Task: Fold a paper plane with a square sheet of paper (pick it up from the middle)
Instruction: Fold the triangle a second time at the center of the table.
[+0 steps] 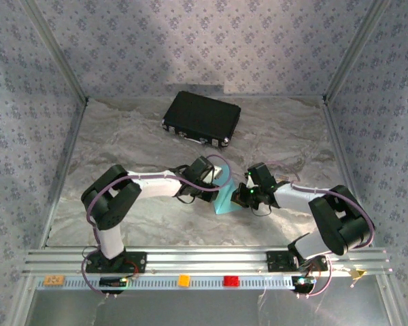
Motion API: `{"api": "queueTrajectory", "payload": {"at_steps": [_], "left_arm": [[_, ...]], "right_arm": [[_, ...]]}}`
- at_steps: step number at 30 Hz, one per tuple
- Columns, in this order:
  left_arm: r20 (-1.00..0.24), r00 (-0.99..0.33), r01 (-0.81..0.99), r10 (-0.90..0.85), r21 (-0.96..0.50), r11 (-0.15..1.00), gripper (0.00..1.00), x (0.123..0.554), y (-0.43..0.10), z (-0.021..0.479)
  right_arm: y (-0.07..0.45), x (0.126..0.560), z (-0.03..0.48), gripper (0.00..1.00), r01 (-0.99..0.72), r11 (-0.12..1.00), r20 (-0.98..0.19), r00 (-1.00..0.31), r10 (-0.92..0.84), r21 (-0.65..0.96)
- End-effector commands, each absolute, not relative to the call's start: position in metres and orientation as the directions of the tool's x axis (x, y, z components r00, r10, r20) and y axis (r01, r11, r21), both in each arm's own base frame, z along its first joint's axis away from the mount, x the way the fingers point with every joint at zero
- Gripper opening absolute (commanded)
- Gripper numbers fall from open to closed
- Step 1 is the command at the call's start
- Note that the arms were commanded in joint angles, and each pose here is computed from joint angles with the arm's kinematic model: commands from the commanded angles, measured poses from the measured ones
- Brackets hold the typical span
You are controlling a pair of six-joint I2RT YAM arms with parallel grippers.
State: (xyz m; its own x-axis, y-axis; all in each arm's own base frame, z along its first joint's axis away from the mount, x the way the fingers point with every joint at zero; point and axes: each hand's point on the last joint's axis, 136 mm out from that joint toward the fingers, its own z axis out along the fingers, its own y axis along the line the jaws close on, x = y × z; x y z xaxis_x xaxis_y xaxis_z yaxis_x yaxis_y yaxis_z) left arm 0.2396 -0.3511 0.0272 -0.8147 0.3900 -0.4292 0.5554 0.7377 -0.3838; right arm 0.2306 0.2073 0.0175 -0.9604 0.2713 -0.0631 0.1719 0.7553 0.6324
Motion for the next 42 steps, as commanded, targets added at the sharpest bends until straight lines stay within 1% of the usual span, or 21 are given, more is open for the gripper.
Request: {"api": "queueTrajectory", "payload": {"at_steps": [1, 29, 34, 38, 42], "left_arm": [[-0.419, -0.814, 0.559, 0.403, -0.371, 0.742, 0.00, 0.240, -0.347, 0.024], [-0.386, -0.822, 0.553, 0.418, -0.368, 0.748, 0.00, 0.235, -0.344, 0.010], [-0.387, -0.820, 0.559, 0.422, -0.380, 0.737, 0.00, 0.235, -0.348, 0.012], [-0.382, -0.819, 0.561, 0.427, -0.379, 0.736, 0.00, 0.234, -0.348, 0.011], [-0.384, -0.820, 0.559, 0.424, -0.380, 0.736, 0.00, 0.235, -0.348, 0.011]], "right_arm": [[0.189, 0.215, -0.006, 0.04, 0.247, 0.798, -0.005, -0.954, 0.299, 0.550], [0.192, 0.218, -0.001, 0.04, 0.239, 0.790, -0.015, -0.954, 0.299, 0.564], [0.200, 0.228, 0.014, 0.06, 0.200, 0.763, -0.054, -0.954, 0.294, 0.615], [0.207, 0.238, 0.036, 0.06, 0.153, 0.735, -0.105, -0.950, 0.293, 0.660], [0.221, 0.247, 0.057, 0.04, 0.108, 0.670, -0.134, -0.944, 0.300, 0.735]]}}
